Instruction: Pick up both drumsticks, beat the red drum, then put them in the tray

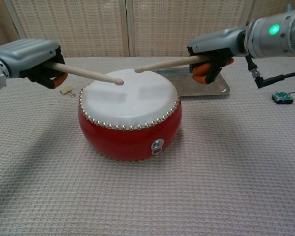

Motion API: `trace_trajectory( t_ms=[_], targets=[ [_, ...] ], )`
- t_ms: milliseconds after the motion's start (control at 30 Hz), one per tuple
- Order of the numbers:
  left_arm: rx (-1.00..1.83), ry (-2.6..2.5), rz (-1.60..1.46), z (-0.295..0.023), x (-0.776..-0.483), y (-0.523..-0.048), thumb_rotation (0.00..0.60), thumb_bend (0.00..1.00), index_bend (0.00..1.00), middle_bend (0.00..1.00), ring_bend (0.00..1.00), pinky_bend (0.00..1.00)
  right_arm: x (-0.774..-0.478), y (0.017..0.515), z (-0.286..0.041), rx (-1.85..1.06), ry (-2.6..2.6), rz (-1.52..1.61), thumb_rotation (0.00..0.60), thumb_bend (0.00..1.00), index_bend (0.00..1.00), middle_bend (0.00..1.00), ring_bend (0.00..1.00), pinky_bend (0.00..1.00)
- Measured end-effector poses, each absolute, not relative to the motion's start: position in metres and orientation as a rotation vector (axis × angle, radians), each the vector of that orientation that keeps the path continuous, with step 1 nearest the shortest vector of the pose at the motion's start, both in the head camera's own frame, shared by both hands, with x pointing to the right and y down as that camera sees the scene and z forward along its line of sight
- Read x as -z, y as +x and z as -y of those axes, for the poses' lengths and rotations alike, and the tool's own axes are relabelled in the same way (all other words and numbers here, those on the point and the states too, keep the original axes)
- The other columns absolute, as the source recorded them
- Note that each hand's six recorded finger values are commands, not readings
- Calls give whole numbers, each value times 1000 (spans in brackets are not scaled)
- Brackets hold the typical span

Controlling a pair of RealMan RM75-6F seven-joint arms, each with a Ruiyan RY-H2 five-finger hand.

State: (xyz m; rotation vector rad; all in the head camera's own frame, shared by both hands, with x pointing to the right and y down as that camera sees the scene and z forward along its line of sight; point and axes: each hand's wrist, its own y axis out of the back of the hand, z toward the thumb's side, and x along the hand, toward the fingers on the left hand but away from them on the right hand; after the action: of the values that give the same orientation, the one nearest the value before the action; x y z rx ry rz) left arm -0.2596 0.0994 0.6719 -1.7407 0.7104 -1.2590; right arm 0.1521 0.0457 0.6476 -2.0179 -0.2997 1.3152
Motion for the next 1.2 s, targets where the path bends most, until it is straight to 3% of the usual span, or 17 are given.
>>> trace_trajectory(
  t_ms=[200, 500, 600, 1000, 1200],
  targets=[
    [1294, -1721, -659, -106, -690, -255, 600, 699, 1000, 1000, 1000, 1000, -634, 160, -41, -1276, -2049, 351, 600, 810, 1000, 1000, 1000, 1000],
    [1208, -1735, -836, -85, -644, -265, 600, 698, 1000, 1000, 1000, 1000, -687, 168, -54, -1407, -1988, 177, 600, 809, 1000, 1000, 1000, 1000],
    [1210, -1737, -842, -85, -642, -267, 600, 699, 1000, 1000, 1000, 1000, -693, 164, -56, -1424, -1989, 165, 600, 809, 1000, 1000, 1000, 1000],
    [1308, -1738, -684, -109, -697, -254, 600, 699, 1000, 1000, 1000, 1000, -628, 170, -34, -1281, -2057, 396, 600, 809, 1000, 1000, 1000, 1000],
    [1269, -1780, -831, -101, -676, -265, 600, 698, 1000, 1000, 1000, 1000, -636, 187, -22, -1329, -2037, 435, 600, 810, 1000, 1000, 1000, 1000]
  ],
)
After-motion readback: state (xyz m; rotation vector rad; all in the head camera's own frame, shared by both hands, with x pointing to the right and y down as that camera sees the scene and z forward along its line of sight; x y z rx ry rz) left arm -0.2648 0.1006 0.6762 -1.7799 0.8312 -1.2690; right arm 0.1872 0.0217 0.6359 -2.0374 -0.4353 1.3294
